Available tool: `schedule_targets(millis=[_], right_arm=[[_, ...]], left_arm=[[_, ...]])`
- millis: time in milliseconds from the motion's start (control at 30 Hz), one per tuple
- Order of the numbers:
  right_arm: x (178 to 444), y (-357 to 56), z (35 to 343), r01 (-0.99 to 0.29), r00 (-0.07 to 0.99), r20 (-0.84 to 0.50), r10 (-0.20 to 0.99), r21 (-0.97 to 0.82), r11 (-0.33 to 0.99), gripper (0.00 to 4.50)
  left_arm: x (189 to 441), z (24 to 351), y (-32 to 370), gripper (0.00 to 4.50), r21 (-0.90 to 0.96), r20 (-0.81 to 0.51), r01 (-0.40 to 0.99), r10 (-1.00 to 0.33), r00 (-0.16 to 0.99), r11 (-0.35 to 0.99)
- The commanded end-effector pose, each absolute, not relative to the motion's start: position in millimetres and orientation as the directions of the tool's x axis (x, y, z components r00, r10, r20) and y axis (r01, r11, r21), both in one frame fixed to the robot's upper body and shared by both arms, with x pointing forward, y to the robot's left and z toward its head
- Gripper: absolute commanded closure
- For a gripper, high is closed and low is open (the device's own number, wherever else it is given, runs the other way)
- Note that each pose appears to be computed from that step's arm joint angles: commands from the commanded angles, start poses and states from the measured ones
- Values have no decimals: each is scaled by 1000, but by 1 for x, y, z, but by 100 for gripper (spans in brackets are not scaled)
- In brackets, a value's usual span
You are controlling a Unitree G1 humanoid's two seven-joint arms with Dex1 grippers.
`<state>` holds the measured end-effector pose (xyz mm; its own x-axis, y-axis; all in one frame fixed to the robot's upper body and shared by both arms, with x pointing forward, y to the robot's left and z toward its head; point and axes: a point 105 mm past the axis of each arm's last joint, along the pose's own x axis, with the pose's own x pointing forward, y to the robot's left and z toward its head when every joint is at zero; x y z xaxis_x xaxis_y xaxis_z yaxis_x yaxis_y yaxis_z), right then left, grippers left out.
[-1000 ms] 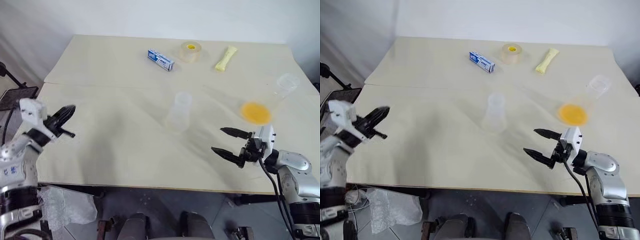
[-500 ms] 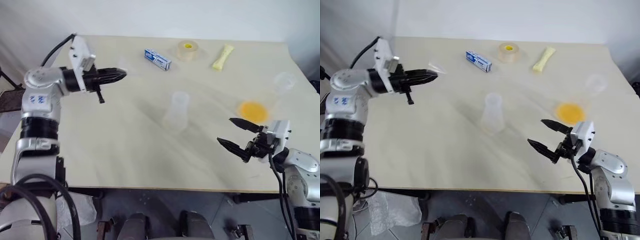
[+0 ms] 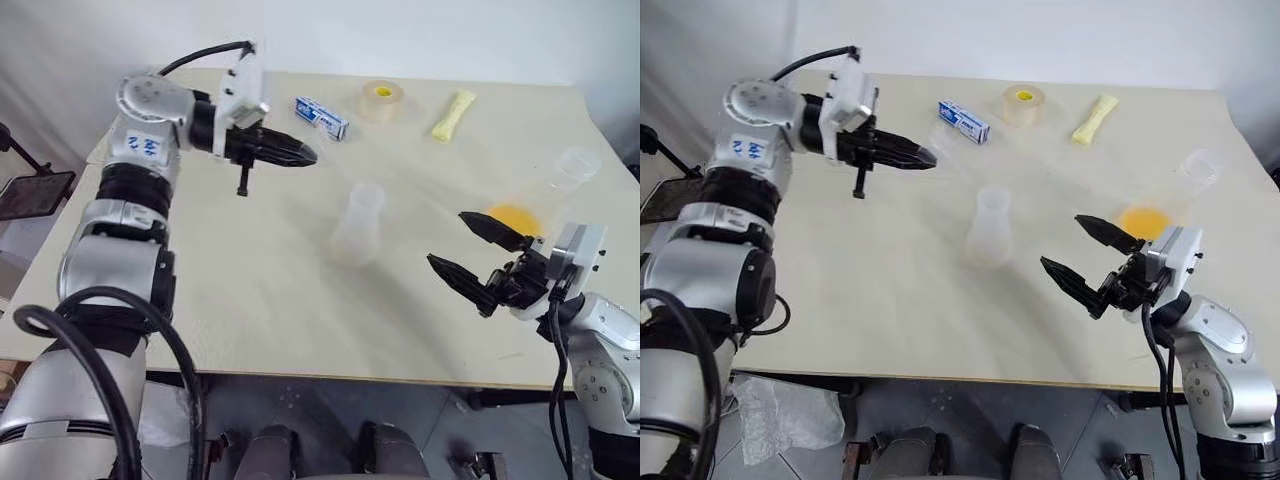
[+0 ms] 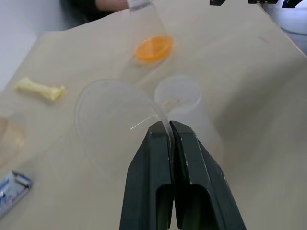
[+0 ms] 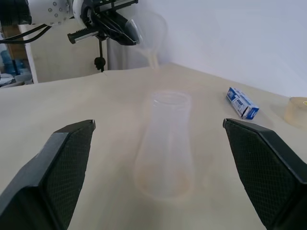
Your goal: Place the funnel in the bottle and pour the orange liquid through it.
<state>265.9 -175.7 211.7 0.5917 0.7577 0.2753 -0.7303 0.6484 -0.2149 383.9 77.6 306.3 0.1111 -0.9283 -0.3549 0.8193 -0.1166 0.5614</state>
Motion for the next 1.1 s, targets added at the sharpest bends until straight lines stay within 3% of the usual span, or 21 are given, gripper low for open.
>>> schedule_targets(millis=[33, 233, 567, 1100], right_arm=[[260, -174, 219, -705, 596, 298, 746, -251, 663, 0], [256, -174, 215, -686, 616, 298, 730, -253, 682, 0], [246, -178, 208, -653, 653, 295, 698, -248, 716, 0], [250, -177, 204, -657, 648, 283, 707, -262, 707, 0]], left_arm=[[382, 317, 65, 448, 614, -392, 772, -913, 115, -166], [382, 310, 52, 448, 619, -448, 753, -888, 108, -221], [390, 314, 45, 448, 664, -438, 727, -879, 186, -176], [383, 304, 27, 448, 646, -599, 677, -784, 164, -353]])
